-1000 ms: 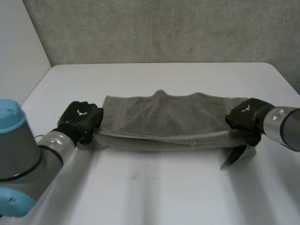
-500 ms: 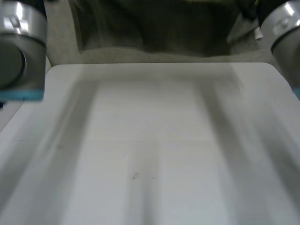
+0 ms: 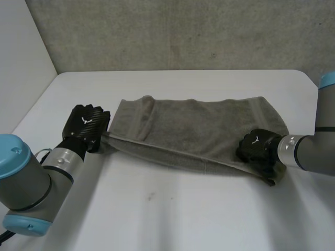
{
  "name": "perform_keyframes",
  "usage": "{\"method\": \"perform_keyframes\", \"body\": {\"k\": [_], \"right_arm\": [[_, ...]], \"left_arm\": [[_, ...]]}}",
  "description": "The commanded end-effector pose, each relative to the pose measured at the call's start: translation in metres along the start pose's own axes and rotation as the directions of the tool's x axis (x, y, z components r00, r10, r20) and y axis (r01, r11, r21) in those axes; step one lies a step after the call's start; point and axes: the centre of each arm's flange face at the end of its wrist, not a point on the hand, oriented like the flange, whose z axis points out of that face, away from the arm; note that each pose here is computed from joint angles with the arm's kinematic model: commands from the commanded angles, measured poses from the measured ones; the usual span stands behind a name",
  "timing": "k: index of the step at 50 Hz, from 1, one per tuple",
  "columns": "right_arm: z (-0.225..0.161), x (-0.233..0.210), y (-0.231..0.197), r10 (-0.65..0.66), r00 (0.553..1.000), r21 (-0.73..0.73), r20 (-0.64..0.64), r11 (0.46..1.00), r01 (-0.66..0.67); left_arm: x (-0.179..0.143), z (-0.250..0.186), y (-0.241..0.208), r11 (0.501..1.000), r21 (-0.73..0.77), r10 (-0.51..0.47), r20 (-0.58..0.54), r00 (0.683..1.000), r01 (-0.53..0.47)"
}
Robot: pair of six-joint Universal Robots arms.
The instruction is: Fold the towel.
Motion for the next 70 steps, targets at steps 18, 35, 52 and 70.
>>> {"method": "perform_keyframes", "body": {"k": [18, 35, 52, 70], "right_arm": [[-0.060, -0.004, 0.037, 0.749, 0.636, 0.272, -0.187, 0.662, -0.699], [-0.036, -0.030, 0.056, 0.817, 0.555, 0.324, -0.155, 0.573, -0.753], [-0.003, -0.016, 0.068, 0.788, 0.522, 0.358, -0.326, 0.614, -0.704], [-0.106, 0.029, -0.008, 0.433, 0.784, 0.320, -0.444, 0.894, -0.312]], "left_arm": [[-0.024, 0.007, -0.026, 0.996, 0.085, 0.014, 0.084, 0.996, -0.021], [-0.018, 0.005, -0.026, 0.996, 0.082, 0.013, 0.068, 0.998, -0.018], [-0.018, 0.004, -0.024, 0.997, 0.073, 0.011, 0.065, 0.998, -0.016], [-0.031, -0.032, -0.060, 0.999, 0.030, 0.009, 0.069, 0.998, -0.011]]}}
